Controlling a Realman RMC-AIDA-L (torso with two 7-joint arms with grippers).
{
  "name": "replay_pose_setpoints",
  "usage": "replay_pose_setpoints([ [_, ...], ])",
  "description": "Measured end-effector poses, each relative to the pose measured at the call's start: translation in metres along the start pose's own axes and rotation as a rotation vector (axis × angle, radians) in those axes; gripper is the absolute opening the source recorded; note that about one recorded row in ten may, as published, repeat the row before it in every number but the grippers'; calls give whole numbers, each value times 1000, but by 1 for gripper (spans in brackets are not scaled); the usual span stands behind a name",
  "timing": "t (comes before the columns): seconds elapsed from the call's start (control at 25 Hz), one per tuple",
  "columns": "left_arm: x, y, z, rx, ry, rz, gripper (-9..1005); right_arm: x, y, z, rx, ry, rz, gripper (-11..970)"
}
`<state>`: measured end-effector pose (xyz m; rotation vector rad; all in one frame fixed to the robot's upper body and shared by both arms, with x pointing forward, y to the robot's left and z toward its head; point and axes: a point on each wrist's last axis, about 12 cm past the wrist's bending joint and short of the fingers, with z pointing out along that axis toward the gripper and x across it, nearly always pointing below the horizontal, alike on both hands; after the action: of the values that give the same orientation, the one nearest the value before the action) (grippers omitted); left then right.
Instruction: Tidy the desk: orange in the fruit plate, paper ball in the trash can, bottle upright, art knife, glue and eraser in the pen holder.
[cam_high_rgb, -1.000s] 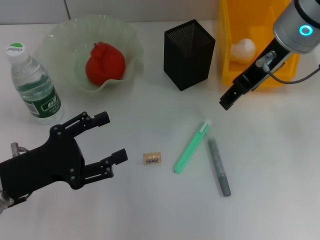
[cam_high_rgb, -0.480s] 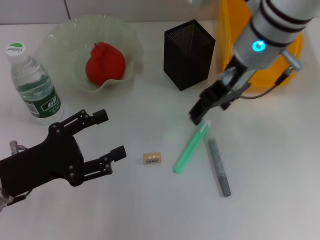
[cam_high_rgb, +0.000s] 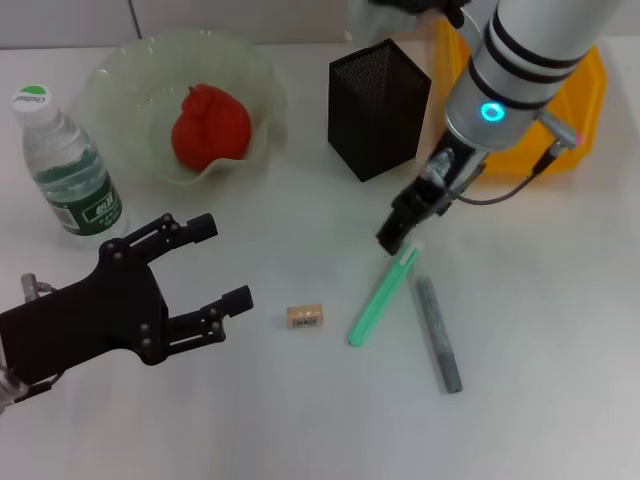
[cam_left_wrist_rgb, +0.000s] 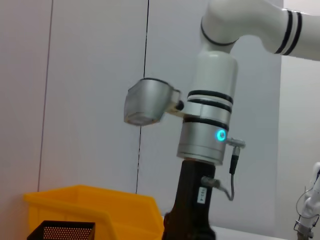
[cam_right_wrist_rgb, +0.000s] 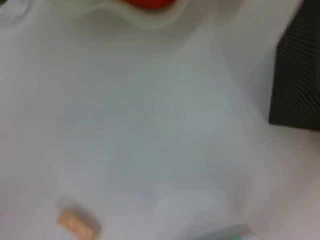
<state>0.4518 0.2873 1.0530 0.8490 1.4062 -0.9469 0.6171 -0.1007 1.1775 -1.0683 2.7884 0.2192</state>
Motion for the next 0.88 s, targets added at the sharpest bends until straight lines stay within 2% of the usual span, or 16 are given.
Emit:
replay_pose_setpoints([
  [0.2,1,-2,-1,4,-2,-3,847,16,2,-19,66,-23,-375,833],
  [0.28,1,-4,-1,7,-7,-9,847,20,1,-25,68,-31,-467,833],
  [0.48,3,-9,-4,0,-17,-12,847,26,-2,-33,27,-16,-648,832],
  [0.68,4,-10,-5,-2,-16,-19,847,30,2,-31,7,7,-837,832],
  [0.88,6,-12,-7,2,-4,-23,847,24,8,-29,-15,-34,-985,832],
])
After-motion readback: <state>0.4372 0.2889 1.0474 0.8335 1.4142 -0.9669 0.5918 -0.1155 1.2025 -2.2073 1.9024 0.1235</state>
